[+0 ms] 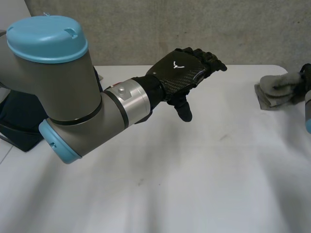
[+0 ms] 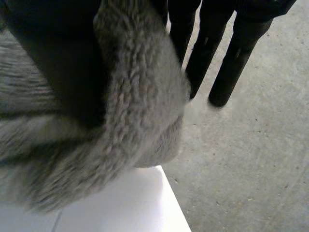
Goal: Fold the laundry.
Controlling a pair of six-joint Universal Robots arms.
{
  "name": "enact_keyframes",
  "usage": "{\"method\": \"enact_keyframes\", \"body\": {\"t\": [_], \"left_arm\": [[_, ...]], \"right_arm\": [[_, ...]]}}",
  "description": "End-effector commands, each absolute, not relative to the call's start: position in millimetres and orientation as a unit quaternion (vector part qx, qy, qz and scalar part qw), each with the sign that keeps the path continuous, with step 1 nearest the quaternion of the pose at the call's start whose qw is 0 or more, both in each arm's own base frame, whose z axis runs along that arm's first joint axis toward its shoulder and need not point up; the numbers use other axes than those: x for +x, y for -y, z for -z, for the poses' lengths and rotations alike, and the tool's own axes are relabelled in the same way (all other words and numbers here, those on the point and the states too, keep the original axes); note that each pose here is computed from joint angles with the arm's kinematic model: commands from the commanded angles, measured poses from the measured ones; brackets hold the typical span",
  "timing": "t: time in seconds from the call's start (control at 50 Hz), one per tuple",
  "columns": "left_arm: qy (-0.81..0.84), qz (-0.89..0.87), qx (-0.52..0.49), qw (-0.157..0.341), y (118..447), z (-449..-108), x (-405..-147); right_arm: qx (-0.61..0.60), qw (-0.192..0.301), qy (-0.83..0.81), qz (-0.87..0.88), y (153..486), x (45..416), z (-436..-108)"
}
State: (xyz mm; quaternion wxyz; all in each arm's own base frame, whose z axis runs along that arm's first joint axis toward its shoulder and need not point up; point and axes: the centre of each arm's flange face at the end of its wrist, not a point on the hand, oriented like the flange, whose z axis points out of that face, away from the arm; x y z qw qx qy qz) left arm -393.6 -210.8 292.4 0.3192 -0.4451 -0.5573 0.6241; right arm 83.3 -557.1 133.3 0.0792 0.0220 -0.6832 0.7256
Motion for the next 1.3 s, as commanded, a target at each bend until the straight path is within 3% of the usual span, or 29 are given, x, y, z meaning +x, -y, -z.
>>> {"method": "enact_keyframes", "body": {"t": [0.02, 0.1, 0.18, 0.28, 0.4, 0.48, 0.5, 0.6, 0.62, 0.7, 0.74, 0.76, 0.84, 0.92, 1.02, 1.12, 1.2, 1.22, 1.3], "left_arm": [[0.561, -0.624, -0.442, 0.316, 212.0, -290.4, -394.0], [0.563, -0.623, -0.442, 0.317, 211.6, -290.1, -393.6], [0.565, -0.620, -0.443, 0.318, 210.3, -288.0, -393.4], [0.564, -0.621, -0.442, 0.317, 209.9, -289.9, -392.9], [0.570, -0.634, -0.422, 0.307, 214.1, -297.6, -389.1], [0.575, -0.674, -0.374, 0.275, 226.4, -320.8, -375.7], [0.575, -0.686, -0.360, 0.263, 232.3, -326.8, -371.0], [0.585, -0.757, -0.247, 0.154, 285.7, -360.4, -320.8], [0.595, -0.769, -0.208, 0.108, 310.0, -364.5, -295.3], [0.614, -0.770, -0.174, -0.008, 357.7, -355.0, -241.9], [0.623, -0.757, -0.186, -0.063, 378.2, -341.2, -222.2], [0.632, -0.739, -0.205, -0.116, 398.6, -322.3, -206.2], [0.639, -0.694, -0.247, -0.223, 451.1, -268.2, -167.8], [0.651, -0.660, -0.270, -0.259, 486.9, -202.7, -146.8], [0.665, -0.646, -0.293, -0.236, 508.1, -150.4, -129.4], [0.655, -0.665, -0.292, -0.207, 510.5, -152.6, -136.8], [0.611, -0.743, -0.228, -0.149, 498.2, -226.2, -160.6], [0.595, -0.769, -0.200, -0.117, 484.6, -258.2, -168.5], [0.547, -0.822, -0.148, -0.049, 445.2, -327.3, -181.9]], "right_arm": [[0.039, 0.082, 0.695, -0.713, 554.6, 82.2, -125.8], [0.040, 0.125, 0.707, -0.695, 551.7, 65.6, -122.6], [0.060, 0.202, 0.704, -0.678, 547.6, 52.9, -135.6], [0.108, 0.295, 0.666, -0.677, 540.7, 53.5, -171.5], [0.136, 0.279, 0.628, -0.713, 512.7, 71.8, -201.6], [0.211, 0.214, 0.589, -0.750, 473.7, 115.4, -223.4], [0.248, 0.178, 0.584, -0.753, 454.6, 136.6, -223.7], [0.328, 0.085, 0.610, -0.716, 395.5, 175.2, -200.8], [0.333, 0.078, 0.618, -0.708, 387.8, 177.8, -198.3], [0.366, 0.038, 0.652, -0.663, 336.3, 196.5, -199.3], [0.384, 0.010, 0.669, -0.637, 310.8, 206.3, -194.8], [0.389, 0.003, 0.674, -0.628, 303.7, 209.0, -192.5], [0.399, -0.013, 0.692, -0.602, 286.6, 212.2, -180.2], [0.401, -0.018, 0.701, -0.589, 279.2, 211.8, -173.0], [0.402, -0.021, 0.705, -0.584, 276.3, 211.8, -170.0], [0.399, -0.016, 0.709, -0.582, 275.7, 210.6, -169.2], [0.397, -0.013, 0.708, -0.585, 275.3, 209.3, -171.8], [0.396, -0.011, 0.706, -0.587, 275.8, 208.9, -173.5], [0.394, -0.008, 0.703, -0.592, 275.8, 208.3, -177.5]]}}
